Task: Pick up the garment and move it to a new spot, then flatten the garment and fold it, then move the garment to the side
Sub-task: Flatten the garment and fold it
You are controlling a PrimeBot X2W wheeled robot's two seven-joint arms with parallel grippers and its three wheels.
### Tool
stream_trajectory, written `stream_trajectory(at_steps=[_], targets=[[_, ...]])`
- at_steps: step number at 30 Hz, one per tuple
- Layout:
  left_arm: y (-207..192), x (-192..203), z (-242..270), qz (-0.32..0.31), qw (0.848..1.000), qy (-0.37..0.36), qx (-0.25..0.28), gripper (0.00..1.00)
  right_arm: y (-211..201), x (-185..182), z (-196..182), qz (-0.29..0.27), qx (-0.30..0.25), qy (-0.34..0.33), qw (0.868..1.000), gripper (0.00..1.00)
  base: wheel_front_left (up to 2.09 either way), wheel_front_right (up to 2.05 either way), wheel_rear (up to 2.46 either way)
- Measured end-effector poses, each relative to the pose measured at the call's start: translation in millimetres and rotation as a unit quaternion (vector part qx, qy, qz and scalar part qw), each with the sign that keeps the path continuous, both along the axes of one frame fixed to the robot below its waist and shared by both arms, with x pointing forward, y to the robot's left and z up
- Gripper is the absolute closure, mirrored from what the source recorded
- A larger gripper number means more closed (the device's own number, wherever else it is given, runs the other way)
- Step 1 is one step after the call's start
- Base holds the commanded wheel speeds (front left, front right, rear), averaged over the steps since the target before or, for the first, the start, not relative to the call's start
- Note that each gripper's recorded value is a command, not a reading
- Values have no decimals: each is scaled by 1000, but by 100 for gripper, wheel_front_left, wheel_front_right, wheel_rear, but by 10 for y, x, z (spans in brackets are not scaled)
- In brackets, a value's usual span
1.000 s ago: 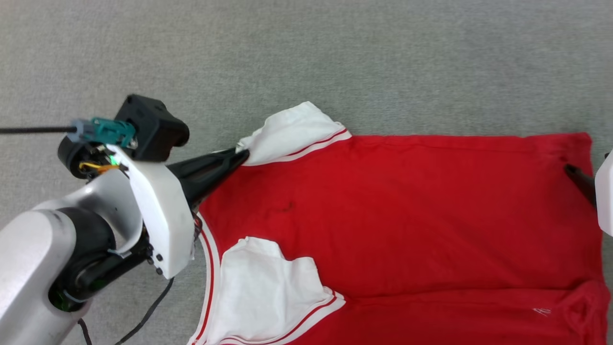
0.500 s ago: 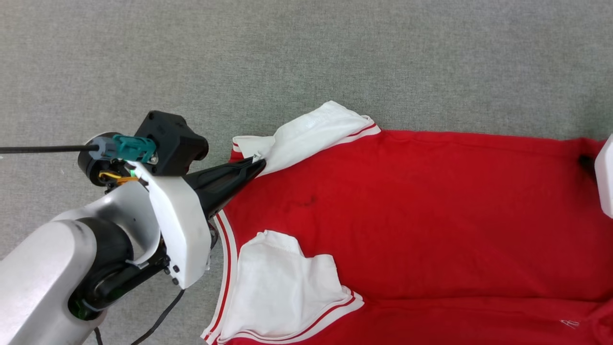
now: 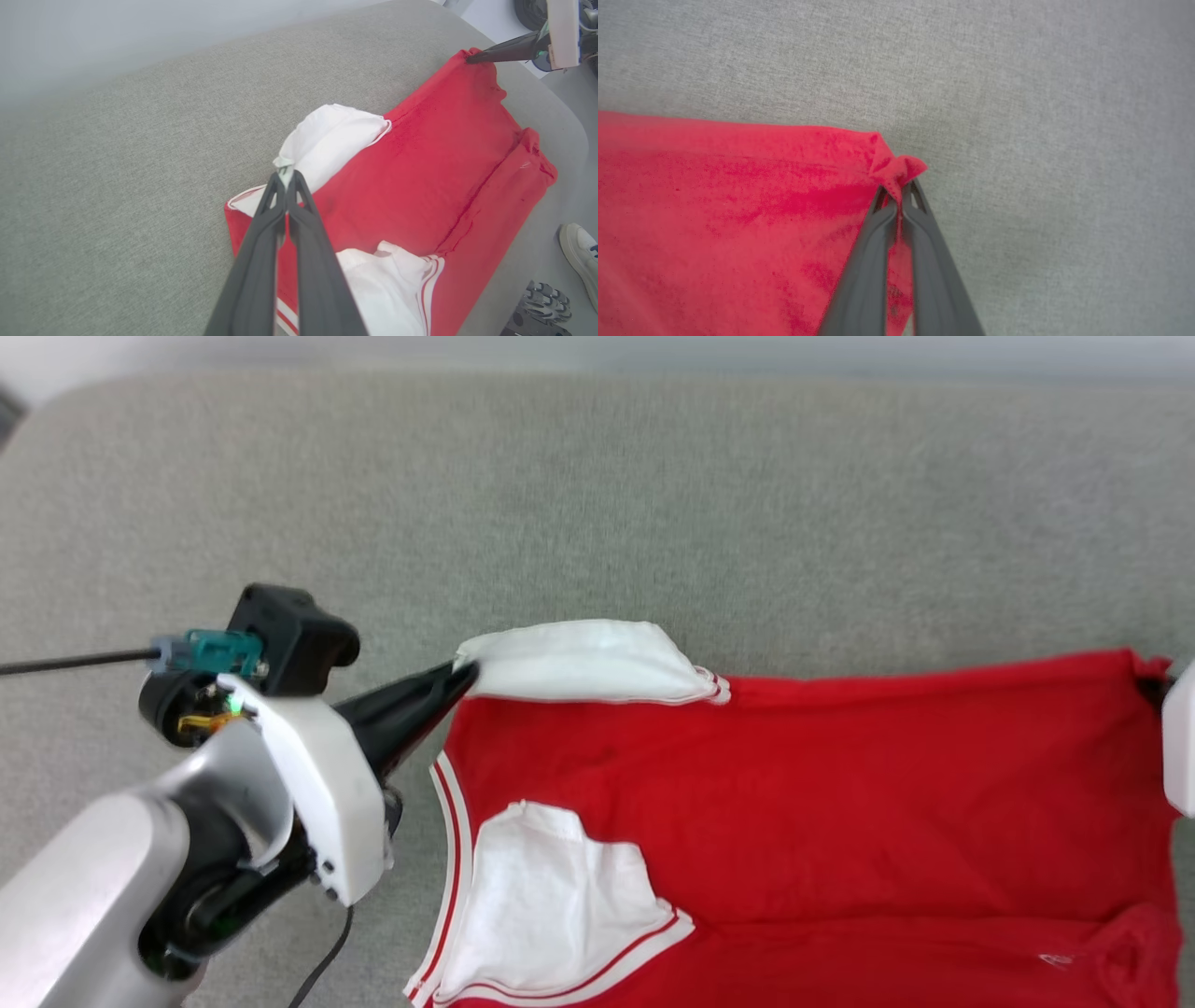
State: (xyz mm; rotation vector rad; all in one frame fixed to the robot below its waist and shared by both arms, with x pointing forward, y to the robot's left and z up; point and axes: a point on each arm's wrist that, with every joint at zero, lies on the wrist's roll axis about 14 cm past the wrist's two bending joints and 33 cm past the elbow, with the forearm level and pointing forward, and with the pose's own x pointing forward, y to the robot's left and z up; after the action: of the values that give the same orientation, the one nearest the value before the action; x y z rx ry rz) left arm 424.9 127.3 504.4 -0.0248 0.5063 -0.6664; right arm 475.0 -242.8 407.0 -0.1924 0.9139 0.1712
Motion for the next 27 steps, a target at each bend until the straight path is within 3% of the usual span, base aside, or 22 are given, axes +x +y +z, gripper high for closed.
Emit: stream_trajectory(at_steps=[6, 12, 20, 27], targets=[[110, -328, 44, 28, 999, 13, -8, 100, -20, -370, 286, -18, 45, -33, 998, 100, 0, 0, 0], [178, -788, -119, 43, 997, 63, -7, 100, -4, -858, 351, -13, 52, -31, 998, 100, 0, 0, 0], [190, -1291, -581, 45, 986, 159, 8, 100, 63, -1416, 52, -2, 49, 39, 998, 100, 0, 0, 0], [226, -1457, -939, 43, 977, 205, 32, 100, 68, -1619, -201, 5, 43, 83, 996, 100, 0, 0, 0]])
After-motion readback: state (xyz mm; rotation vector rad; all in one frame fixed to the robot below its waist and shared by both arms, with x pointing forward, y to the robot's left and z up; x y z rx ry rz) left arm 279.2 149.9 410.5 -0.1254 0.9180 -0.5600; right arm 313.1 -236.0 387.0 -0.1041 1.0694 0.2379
